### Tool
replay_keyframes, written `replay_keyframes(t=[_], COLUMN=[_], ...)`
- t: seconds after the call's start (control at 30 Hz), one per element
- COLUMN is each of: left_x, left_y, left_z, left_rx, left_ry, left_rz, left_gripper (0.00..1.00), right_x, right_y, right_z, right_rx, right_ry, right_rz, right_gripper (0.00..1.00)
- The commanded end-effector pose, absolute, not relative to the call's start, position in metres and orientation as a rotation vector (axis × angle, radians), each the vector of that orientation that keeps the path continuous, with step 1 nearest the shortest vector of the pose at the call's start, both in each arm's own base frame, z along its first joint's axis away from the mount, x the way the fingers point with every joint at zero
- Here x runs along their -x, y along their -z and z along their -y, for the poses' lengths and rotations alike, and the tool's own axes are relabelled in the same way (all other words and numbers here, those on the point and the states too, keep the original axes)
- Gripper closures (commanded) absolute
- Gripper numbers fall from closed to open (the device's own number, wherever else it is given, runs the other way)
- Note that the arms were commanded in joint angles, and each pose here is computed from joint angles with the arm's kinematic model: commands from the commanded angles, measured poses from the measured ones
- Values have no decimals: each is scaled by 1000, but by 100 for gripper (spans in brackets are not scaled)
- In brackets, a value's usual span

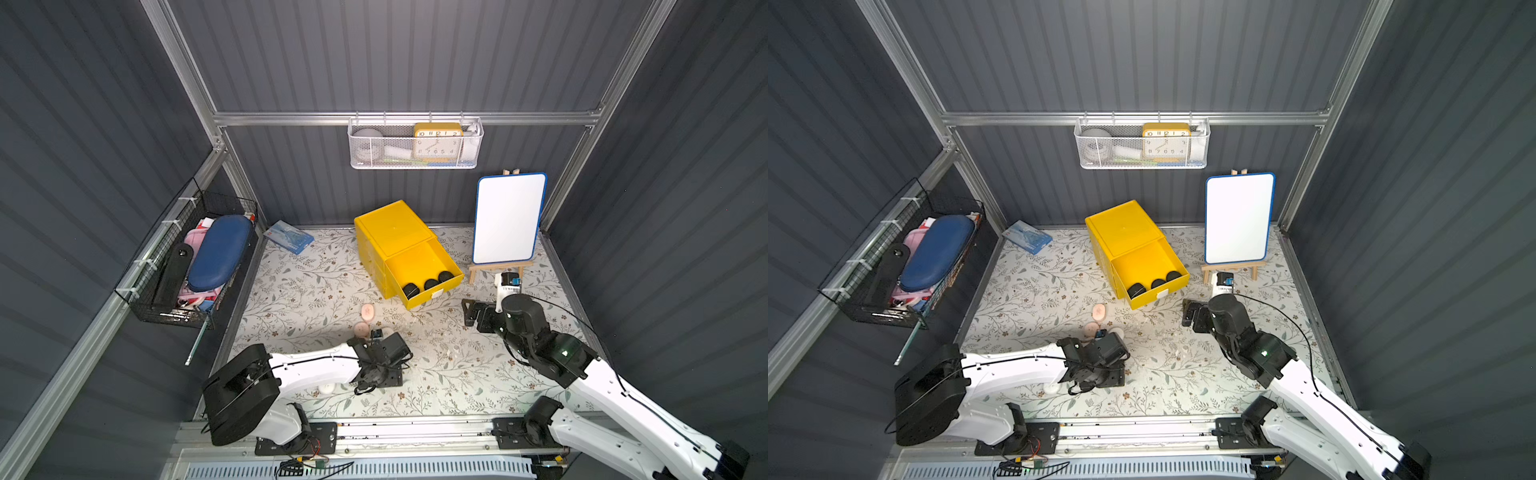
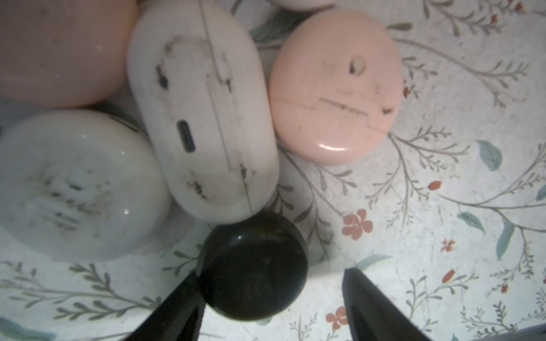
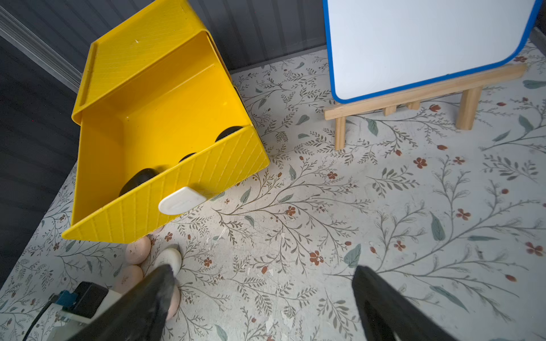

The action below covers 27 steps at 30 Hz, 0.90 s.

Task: Put the bluetooth earphones in the drawer according to color
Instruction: Pick up the Bluetooth earphone from the center of the board.

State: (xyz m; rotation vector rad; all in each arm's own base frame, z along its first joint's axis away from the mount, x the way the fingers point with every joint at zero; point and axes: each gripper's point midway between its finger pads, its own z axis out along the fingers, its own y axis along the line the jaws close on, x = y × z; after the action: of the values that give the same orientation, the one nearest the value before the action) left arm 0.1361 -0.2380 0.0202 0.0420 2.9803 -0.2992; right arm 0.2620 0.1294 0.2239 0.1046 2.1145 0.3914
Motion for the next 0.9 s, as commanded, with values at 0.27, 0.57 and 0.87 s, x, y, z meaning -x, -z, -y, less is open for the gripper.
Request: replay_keyframes(t=[0.27, 0.57, 0.87], left_x=[-133, -147, -175], left_y=[14, -12, -91], left_z=[209, 223, 260], left_rx=[-18, -45, -141], left_ry=[-25, 42, 274], left_rz=[-3038, -2974, -2801], left_gripper=[40, 55, 55], right_x=[-262, -262, -262], right_y=[-224, -225, -222], right_z=[-126, -125, -125], right_rx=[-118, -133, -147], right_ry=[-393, -398, -403], right_rz=[-2097, -2098, -2102], right_gripper=[1, 1, 1])
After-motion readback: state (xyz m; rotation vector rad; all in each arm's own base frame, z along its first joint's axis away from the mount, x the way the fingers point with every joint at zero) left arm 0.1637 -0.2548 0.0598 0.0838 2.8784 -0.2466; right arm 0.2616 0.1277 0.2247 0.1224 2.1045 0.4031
